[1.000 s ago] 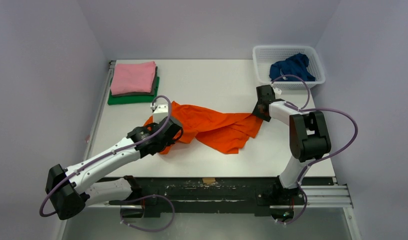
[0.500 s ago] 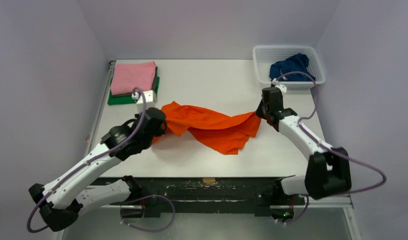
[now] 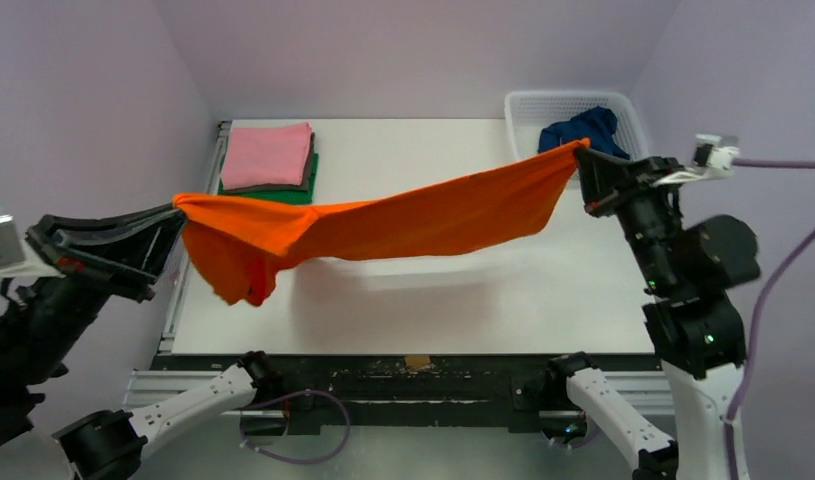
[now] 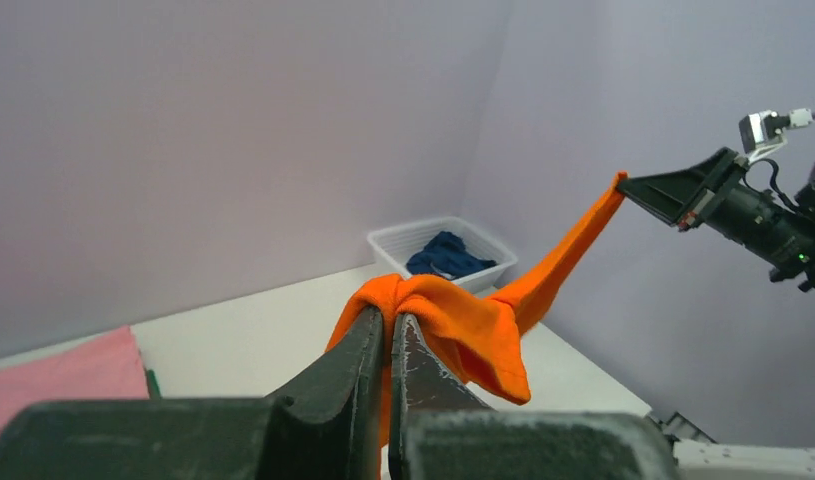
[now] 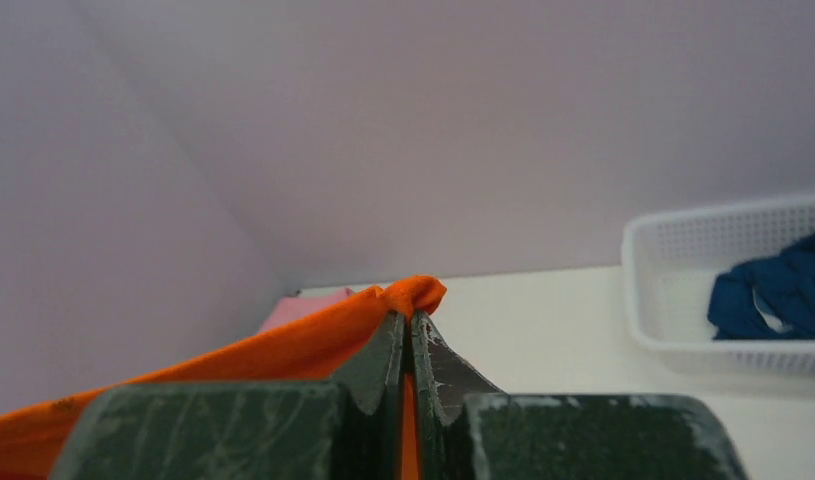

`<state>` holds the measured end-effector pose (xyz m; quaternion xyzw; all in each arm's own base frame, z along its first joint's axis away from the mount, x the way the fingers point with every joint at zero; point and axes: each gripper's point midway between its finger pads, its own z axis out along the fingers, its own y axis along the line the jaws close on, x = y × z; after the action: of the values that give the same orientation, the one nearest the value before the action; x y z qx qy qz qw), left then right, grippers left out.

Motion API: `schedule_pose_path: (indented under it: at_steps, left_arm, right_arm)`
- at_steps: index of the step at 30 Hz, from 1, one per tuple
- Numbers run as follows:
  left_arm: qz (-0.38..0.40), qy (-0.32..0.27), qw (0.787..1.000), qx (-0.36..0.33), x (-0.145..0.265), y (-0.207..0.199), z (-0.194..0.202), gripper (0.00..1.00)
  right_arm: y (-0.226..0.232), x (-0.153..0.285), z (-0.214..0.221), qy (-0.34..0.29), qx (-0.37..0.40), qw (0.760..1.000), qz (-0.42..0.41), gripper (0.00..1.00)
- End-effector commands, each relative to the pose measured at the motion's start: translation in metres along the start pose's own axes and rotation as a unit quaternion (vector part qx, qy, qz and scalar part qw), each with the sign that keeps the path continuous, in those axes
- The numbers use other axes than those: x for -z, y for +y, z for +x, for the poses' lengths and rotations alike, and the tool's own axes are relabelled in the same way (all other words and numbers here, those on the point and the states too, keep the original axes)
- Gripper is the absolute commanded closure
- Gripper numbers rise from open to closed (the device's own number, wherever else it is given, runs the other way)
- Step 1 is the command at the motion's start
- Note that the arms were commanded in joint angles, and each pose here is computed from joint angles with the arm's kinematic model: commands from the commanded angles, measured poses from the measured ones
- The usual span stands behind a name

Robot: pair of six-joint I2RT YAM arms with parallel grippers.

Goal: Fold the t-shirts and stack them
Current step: Flatten out the tshirt

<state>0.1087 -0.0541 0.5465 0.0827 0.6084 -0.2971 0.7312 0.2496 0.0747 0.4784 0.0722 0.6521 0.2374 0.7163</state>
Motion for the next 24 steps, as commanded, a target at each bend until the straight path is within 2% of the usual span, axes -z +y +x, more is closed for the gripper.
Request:
schedule_pose_path:
  at_steps: [1, 6, 10, 13, 16, 19, 22, 24]
  left_arm:
    - [0.131, 0.006, 0.989, -0.062, 0.016, -0.043, -0.024, 1.00]
    - [0.122, -0.001, 0.989, -0.077, 0.012, -0.043, -0.047, 1.00]
    - [0.025, 0.014, 0.995, -0.099, -0.030, -0.017, -0.039, 1.00]
    - [-0.085, 0.040, 0.985, -0.144, -0.071, 0.016, -0.017, 1.00]
    - [-0.163, 0.082, 0.964, -0.195, -0.117, 0.038, 0.022, 1.00]
    - [-0.195, 0.152, 0.949, -0.196, -0.165, 0.064, 0.076, 1.00]
    - [-0.241, 0.231, 0.926, -0.178, -0.218, 0.112, 0.145, 1.00]
    - [-0.266, 0.294, 0.899, -0.184, -0.254, 0.148, 0.206, 1.00]
  right_arm:
    - [0.046, 0.050, -0.056, -0.048, 0.027, 0.994, -0.092, 1.00]
    - [0.060, 0.068, -0.084, -0.072, 0.038, 0.991, -0.108, 1.00]
    - [0.037, 0.049, -0.085, -0.073, 0.037, 0.996, -0.041, 1.00]
    - [0.013, 0.023, -0.070, -0.057, 0.043, 0.997, 0.016, 1.00]
    - [-0.028, -0.011, -0.042, -0.041, 0.055, 0.992, 0.105, 1.00]
    - [-0.085, -0.049, -0.001, -0.018, 0.073, 0.971, 0.227, 1.00]
    - [-0.133, -0.089, 0.072, 0.054, 0.087, 0.946, 0.307, 1.00]
    - [-0.163, -0.111, 0.130, 0.108, 0.093, 0.930, 0.339, 1.00]
